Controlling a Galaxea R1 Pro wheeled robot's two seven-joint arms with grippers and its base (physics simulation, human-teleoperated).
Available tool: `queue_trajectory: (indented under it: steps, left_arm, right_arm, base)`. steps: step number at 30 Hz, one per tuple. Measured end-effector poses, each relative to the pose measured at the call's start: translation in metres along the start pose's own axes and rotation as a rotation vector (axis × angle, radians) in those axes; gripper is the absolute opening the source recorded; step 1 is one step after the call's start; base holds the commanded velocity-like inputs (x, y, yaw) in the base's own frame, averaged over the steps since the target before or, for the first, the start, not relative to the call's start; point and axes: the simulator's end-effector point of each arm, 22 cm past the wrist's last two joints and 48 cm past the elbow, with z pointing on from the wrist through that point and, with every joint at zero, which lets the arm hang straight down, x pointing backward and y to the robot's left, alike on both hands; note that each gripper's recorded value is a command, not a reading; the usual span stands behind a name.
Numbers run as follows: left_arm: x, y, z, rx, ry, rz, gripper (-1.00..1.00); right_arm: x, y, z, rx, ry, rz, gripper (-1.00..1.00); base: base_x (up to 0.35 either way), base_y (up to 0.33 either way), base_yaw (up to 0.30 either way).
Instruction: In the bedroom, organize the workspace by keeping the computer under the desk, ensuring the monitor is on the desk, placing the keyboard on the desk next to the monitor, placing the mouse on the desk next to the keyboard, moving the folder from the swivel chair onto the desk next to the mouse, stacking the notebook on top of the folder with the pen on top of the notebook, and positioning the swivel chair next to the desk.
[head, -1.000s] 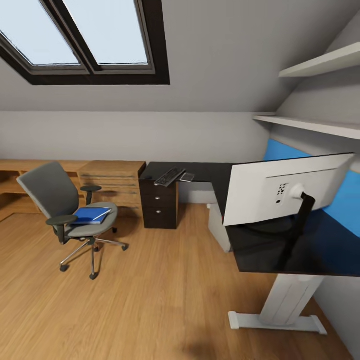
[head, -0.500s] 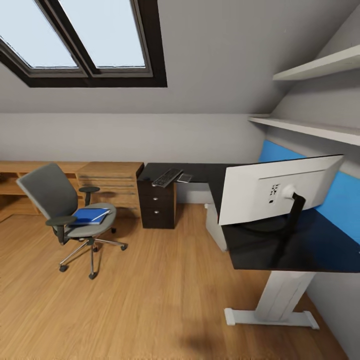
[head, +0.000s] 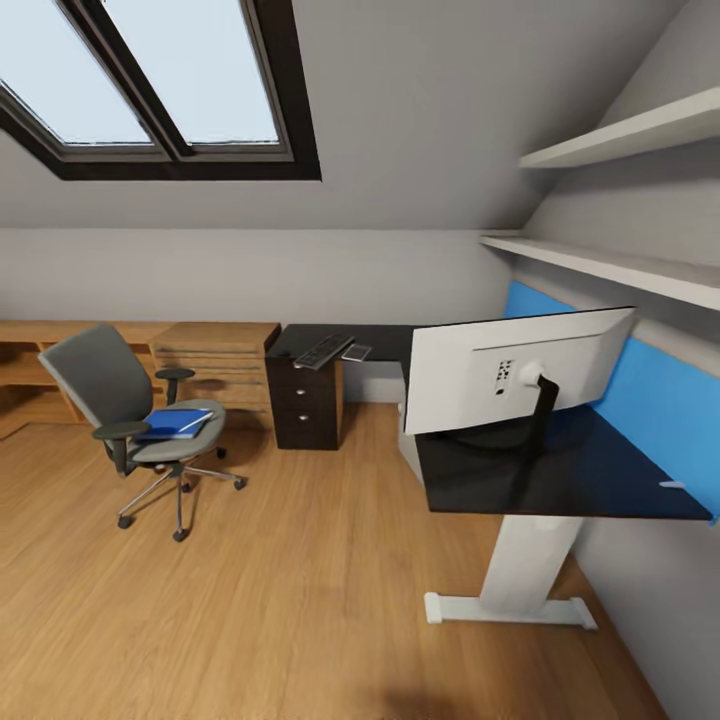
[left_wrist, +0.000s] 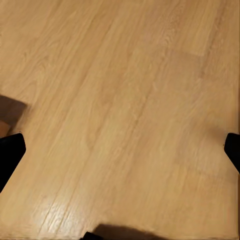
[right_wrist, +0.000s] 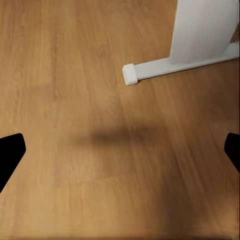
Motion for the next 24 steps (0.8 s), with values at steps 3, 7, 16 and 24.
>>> queue_trajectory:
  steps: [3, 7, 16, 24]
  left_arm:
    - [-0.001, 0.002, -0.003, -0.002, 0.002, 0.001, 1.0]
    - [-0.003, 0.005, -0.006, -0.007, 0.005, 0.0, 1.0]
    - [-0.005, 0.015, -0.012, -0.029, 0.021, -0.004, 1.0]
    - [-0.007, 0.025, -0.018, -0.047, 0.032, -0.009, 1.0]
  right_arm:
    - [-0.006, 0.002, -0.002, -0.003, -0.011, 0.002, 1.0]
    - [-0.015, 0.003, -0.006, -0.006, -0.035, 0.006, 1.0]
    - [-0.076, 0.016, -0.01, -0.026, -0.205, 0.054, 1.0]
    - [-0.169, 0.032, -0.006, -0.032, -0.324, 0.13, 1.0]
  base:
    - [-0.08, -0.083, 0.0]
    - [-0.037, -0.038, 0.0]
    - [-0.009, -0.01, 0.0]
    - [-0.001, -0.001, 0.0]
